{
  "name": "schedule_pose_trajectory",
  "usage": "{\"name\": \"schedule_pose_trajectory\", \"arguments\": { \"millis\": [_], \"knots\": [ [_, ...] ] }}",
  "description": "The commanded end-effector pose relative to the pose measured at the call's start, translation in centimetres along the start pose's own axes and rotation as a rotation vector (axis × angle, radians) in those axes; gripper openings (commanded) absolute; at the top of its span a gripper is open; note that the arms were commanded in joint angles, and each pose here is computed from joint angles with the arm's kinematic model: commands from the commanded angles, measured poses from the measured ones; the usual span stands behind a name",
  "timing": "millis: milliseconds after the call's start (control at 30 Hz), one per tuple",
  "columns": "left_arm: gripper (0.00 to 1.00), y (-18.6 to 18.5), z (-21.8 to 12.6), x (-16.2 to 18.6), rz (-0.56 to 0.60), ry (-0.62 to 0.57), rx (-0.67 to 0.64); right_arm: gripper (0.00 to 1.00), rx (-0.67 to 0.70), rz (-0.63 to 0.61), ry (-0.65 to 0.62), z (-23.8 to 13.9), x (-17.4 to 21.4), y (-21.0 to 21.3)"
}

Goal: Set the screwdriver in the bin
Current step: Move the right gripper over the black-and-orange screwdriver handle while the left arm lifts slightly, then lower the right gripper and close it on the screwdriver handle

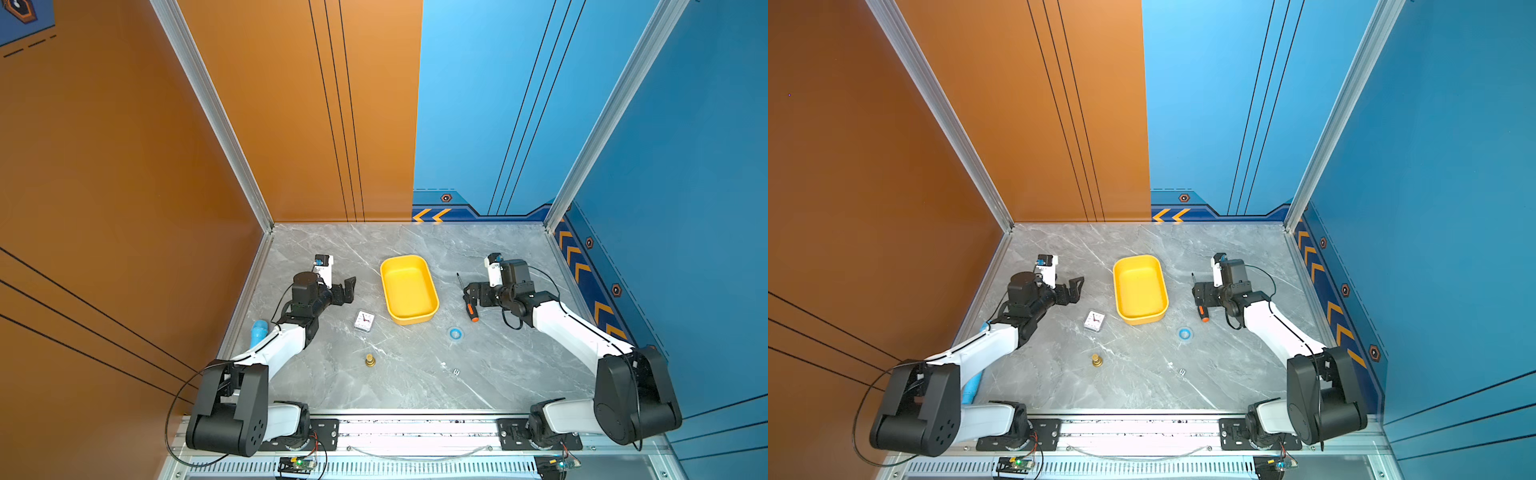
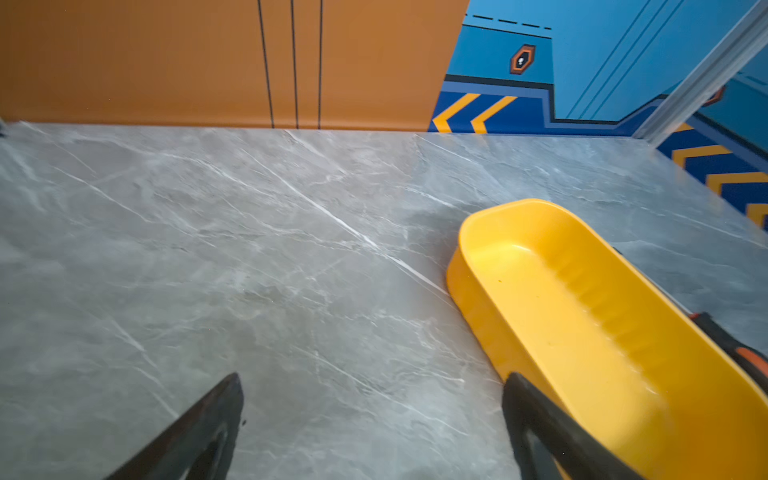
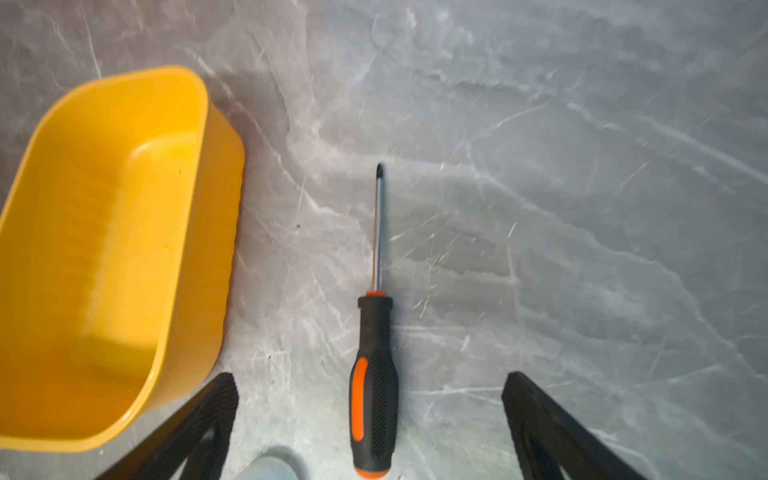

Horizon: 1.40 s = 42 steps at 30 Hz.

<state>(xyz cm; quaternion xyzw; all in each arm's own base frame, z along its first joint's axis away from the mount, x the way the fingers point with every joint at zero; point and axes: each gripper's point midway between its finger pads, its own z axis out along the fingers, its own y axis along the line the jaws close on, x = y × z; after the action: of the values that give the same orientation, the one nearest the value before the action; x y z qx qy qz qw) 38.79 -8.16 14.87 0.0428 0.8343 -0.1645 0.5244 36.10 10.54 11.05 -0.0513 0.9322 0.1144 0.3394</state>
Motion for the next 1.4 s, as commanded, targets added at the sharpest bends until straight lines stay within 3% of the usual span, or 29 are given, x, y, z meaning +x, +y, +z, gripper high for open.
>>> {"name": "schedule_pose_trajectory", "arguments": {
  "millis": [0,133,367,667,1033,1367],
  "knots": [
    [0.98,-2.5,-0.6,0.5,-0.145,0.055,0.124,0.97,0.007,0.014,0.152,0.6,4.1,0.7],
    [0.98,-2.8,-1.6,0.7,-0.165,0.059,0.122,0.95,0.043,0.006,0.197,1.3,5.3,0.5],
    [0.98,-2.3,-2.1,2.2,-0.135,0.209,0.074,0.85,0.106,0.025,0.259,2.7,6.0,-0.3],
    [0.98,-2.7,-2.0,2.6,-0.167,0.225,0.092,0.72,0.149,0.002,0.311,4.1,6.3,-0.6],
    [0.98,-2.4,-1.6,2.9,-0.174,0.248,0.083,0.52,0.176,-0.028,0.356,5.4,5.9,-0.9],
    [0.98,-2.2,-1.1,3.0,-0.194,0.255,0.089,0.27,0.183,-0.017,0.410,6.2,6.8,-1.0]
  ]
}}
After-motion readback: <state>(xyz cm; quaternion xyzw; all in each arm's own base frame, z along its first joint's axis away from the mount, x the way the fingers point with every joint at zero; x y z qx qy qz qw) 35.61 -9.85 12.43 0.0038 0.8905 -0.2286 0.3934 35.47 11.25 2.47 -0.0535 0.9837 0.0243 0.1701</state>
